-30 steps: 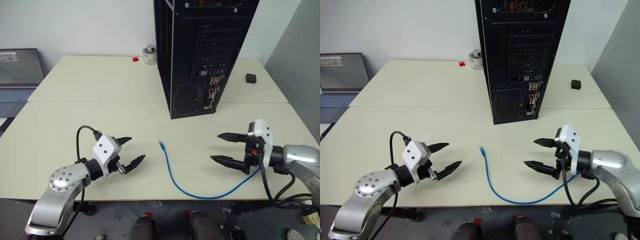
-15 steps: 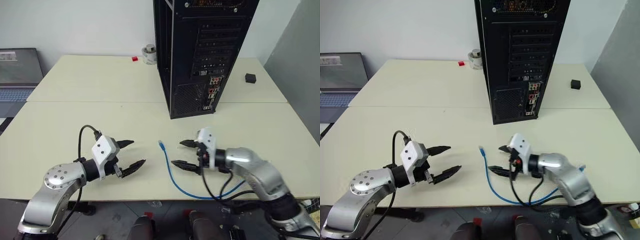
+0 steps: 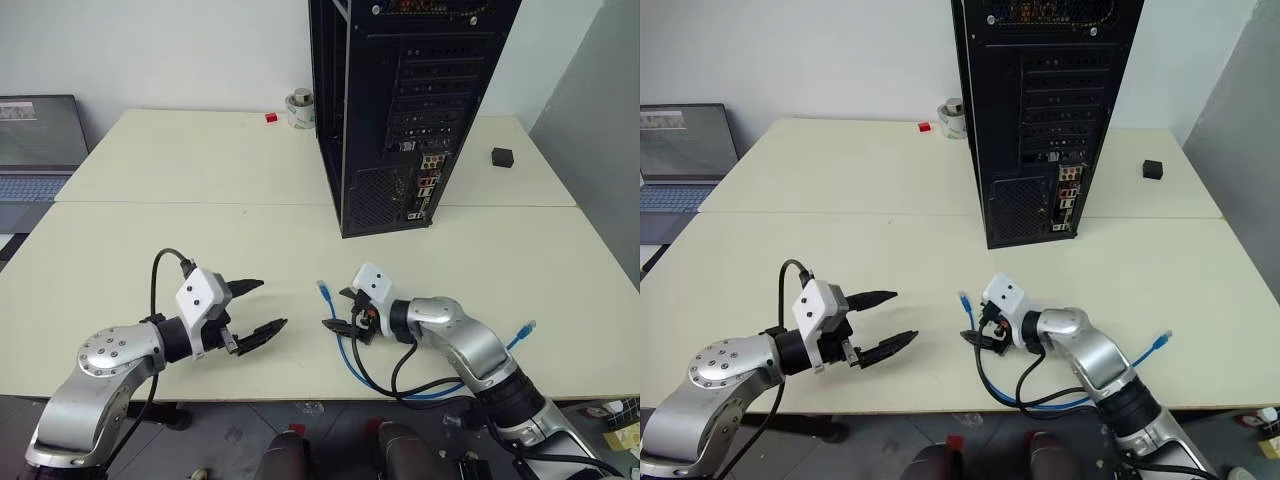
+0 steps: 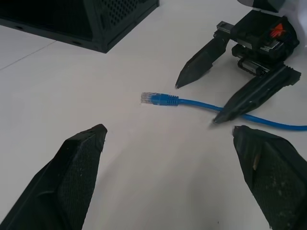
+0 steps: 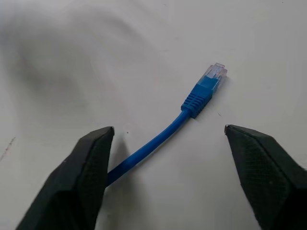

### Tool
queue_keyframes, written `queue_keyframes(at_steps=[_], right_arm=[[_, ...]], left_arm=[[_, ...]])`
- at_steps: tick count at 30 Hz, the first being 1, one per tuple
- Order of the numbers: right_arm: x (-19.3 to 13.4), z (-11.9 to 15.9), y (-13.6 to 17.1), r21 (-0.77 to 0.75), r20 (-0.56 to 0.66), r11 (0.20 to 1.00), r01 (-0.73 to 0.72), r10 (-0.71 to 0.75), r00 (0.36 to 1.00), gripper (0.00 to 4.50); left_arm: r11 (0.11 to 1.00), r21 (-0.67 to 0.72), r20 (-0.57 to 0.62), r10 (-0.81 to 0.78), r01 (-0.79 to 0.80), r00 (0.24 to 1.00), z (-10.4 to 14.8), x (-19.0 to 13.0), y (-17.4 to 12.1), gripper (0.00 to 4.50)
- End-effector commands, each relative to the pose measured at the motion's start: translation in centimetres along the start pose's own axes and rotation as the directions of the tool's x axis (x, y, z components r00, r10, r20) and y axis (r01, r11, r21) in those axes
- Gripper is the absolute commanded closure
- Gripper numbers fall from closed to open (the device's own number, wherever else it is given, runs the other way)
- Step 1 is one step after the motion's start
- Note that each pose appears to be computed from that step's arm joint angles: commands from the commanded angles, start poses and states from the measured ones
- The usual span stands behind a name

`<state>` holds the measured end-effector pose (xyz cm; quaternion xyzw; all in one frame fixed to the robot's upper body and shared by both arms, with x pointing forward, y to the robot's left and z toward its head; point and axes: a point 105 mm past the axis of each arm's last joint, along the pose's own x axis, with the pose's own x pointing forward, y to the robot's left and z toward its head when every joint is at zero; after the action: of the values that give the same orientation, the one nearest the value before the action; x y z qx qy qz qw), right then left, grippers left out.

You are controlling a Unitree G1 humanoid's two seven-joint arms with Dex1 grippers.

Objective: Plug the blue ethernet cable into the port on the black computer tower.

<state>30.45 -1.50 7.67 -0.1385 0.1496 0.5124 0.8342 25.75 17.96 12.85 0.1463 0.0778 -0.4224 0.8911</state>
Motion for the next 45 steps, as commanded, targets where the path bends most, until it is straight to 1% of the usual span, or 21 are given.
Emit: queue_keyframes(at_steps=[1, 2, 3, 5, 6, 7, 8, 11, 12, 20, 23, 24, 26, 28, 30, 31, 33, 34, 35, 38, 45], right_arm=[[-0.1, 1.1, 0.0, -0.058, 0.015, 0.998, 0.015, -0.014, 1.0, 1.63], [-0.1, 1.2, -0.1, -0.069, 0.012, 0.997, 0.017, -0.017, 1.0, 1.91], [-0.1, 1.2, -0.1, -0.079, 0.01, 0.997, 0.019, -0.018, 1.0, 2.09], [-0.2, 1.3, -0.1, -0.097, 0.007, 0.995, 0.021, -0.021, 1.0, 2.65], [-0.3, 1.4, -0.2, -0.102, 0.007, 0.994, 0.024, -0.023, 1.0, 2.83], [-0.3, 1.5, -0.2, -0.107, 0.006, 0.994, 0.027, -0.026, 1.0, 3.21], [-0.5, 1.6, -0.3, -0.12, 0.007, 0.992, 0.032, -0.032, 0.999, 3.37], [-0.8, 1.9, -0.5, -0.138, 0.01, 0.99, 0.041, -0.04, 0.999, 4.35], [-0.9, 2.2, -0.6, -0.143, 0.014, 0.989, 0.044, -0.043, 0.999, 4.45], [-2.2, 3.6, -1.1, -0.173, 0.037, 0.984, 0.054, -0.048, 0.998, 4.45], [-2.7, 5.3, -0.8, -0.087, 0.125, 0.994, 0.06, -0.049, 0.991, 4.45], [-2.7, 5.3, -0.6, -0.07, 0.13, 0.996, 0.049, -0.039, 0.991, 4.1], [-2.3, 5.1, -0.6, -0.053, 0.123, 0.997, 0.052, -0.045, 0.991, 3.76], [-1.8, 4.8, -0.8, -0.022, 0.116, 0.998, 0.062, -0.059, 0.991, 3.16], [-1.4, 4.6, -0.8, -0.003, 0.107, 0.998, 0.066, -0.065, 0.992, 2.66], [-1.2, 4.5, -0.8, 0.003, 0.102, 0.998, 0.068, -0.067, 0.993, 2.49], [-0.8, 4.4, -0.8, 0.015, 0.095, 0.998, 0.068, -0.069, 0.993, 2.02], [-0.5, 4.2, -0.9, 0.021, 0.087, 0.997, 0.079, -0.081, 0.993, 1.88], [-0.3, 4.0, -1.0, 0.029, 0.079, 0.995, 0.092, -0.094, 0.992, 1.59], [0.3, 3.3, -1.1, 0.043, 0.05, 0.994, 0.097, -0.099, 0.994, 1.0], [1.5, 3.1, -0.6, 0.047, 0.039, 0.996, 0.082, -0.084, 0.996, 1.0]], left_arm=[[1.0, 0.028, 0.031, -0.005, 0.004, 0.999, 1.0, 0.2, -0.1, 0.0], [1.0, 0.028, 0.033, -0.007, 0.006, 0.999, 0.9, 0.3, -0.2, 0.0], [1.0, 0.027, 0.034, -0.007, 0.007, 0.999, 0.9, 0.4, -0.2, 0.0], [1.0, 0.027, 0.037, -0.006, 0.005, 0.999, 0.9, 0.5, -0.2, 0.0], [1.0, 0.028, 0.038, -0.004, 0.003, 0.999, 0.8, 0.7, -0.2, 0.0], [1.0, 0.028, 0.04, -0.003, 0.002, 0.999, 0.8, 0.7, -0.2, 0.0], [1.0, 0.028, 0.041, -0.002, 0.001, 0.999, 0.8, 0.9, -0.2, 0.0], [0.999, 0.034, 0.045, 0.002, -0.003, 0.999, 0.8, 1.1, -0.2, 0.0], [0.999, 0.036, 0.049, 0.011, -0.013, 0.999, 0.8, 1.2, -0.1, 0.0], [0.999, 0.034, 0.069, 0.038, -0.041, 0.997, 0.8, 2.1, 0.3, 0.0], [0.999, 0.024, 0.072, 0.044, -0.046, 0.996, 0.6, 2.0, 0.4, 0.0], [0.999, 0.023, 0.073, 0.046, -0.048, 0.996, 0.5, 2.0, 0.5, 0.0], [0.998, 0.03, 0.068, 0.052, -0.054, 0.996, 0.4, 1.8, 0.8, 0.0], [0.998, 0.03, 0.068, 0.061, -0.063, 0.996, 0.4, 1.7, 1.1, 0.0], [0.997, 0.03, 0.068, 0.063, -0.065, 0.996, 0.4, 1.7, 1.1, 0.0], [0.997, 0.031, 0.068, 0.062, -0.065, 0.996, 0.4, 1.7, 1.1, 0.0], [0.997, 0.033, 0.068, 0.062, -0.065, 0.996, 0.4, 1.7, 1.1, 0.0], [0.997, 0.034, 0.068, 0.063, -0.065, 0.996, 0.4, 1.7, 1.1, 0.0], [0.997, 0.035, 0.067, 0.063, -0.066, 0.996, 0.3, 1.7, 1.1, 0.0], [0.997, 0.035, 0.067, 0.062, -0.065, 0.996, 0.3, 1.7, 1.1, 0.0], [0.998, 0.034, 0.063, 0.059, -0.061, 0.996, 0.1, 1.6, 0.9, 0.0]])
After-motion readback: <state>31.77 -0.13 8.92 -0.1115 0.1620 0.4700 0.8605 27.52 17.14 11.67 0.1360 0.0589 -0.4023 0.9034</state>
